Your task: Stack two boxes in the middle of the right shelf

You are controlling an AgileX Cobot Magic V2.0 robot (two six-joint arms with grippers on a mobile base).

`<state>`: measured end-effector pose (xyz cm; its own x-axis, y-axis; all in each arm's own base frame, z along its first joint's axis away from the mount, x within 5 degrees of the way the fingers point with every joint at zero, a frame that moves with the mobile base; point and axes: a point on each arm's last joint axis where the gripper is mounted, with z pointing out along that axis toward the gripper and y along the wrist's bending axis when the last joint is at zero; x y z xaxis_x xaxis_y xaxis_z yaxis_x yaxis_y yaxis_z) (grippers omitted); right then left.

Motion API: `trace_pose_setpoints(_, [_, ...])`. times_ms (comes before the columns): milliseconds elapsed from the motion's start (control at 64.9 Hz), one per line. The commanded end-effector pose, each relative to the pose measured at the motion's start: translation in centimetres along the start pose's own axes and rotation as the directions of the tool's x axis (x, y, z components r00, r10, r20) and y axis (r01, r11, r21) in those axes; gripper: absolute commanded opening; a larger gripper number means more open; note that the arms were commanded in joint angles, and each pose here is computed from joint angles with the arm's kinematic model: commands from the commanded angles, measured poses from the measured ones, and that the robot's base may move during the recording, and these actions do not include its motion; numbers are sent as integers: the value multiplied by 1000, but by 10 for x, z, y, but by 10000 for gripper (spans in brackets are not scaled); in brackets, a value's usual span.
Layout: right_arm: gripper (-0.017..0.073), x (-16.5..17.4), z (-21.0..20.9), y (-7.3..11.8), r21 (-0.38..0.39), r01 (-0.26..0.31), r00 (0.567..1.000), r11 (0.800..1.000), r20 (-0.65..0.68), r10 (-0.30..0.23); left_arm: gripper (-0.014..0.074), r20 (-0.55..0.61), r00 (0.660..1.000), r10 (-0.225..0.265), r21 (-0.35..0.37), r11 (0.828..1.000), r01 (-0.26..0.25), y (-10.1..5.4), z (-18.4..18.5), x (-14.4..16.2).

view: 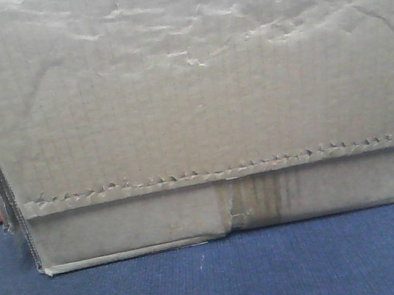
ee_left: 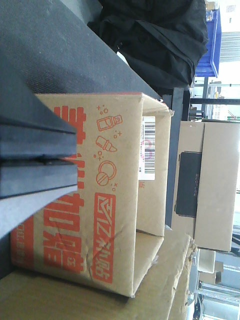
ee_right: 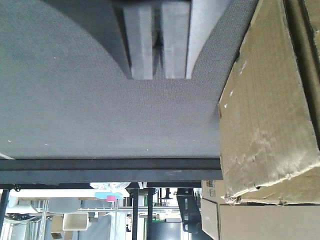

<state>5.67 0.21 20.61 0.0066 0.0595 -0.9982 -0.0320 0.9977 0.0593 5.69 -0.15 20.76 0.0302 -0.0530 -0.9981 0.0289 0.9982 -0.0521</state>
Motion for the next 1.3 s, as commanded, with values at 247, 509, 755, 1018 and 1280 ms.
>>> trace_pose_setpoints(247, [-154,-2,0,0,4,6,1000,1000,27,-6,-111,27,1000,-3,-3,1000,4,0,-1,-3])
trace_pose_setpoints(509, [-154,-2,0,0,4,6,1000,1000,27,-6,-111,49,999,-3,-2,1000,3,0,-1,-5])
trace_pose_setpoints(755, [-154,-5,0,0,6,6,999,1000,50,-6,-111,89,996,-3,1,1000,3,0,-1,-9])
trace_pose_setpoints(1018, [-154,-17,-2,-1,12,-2,983,1000,185,0,-111,248,969,-4,11,1000,2,-1,-3,-23])
trace_pose_setpoints(1280, [-154,-118,-33,7,-15,13,946,1000,325,-8,-111,324,946,-5,14,1000,1,-6,-26,-112])
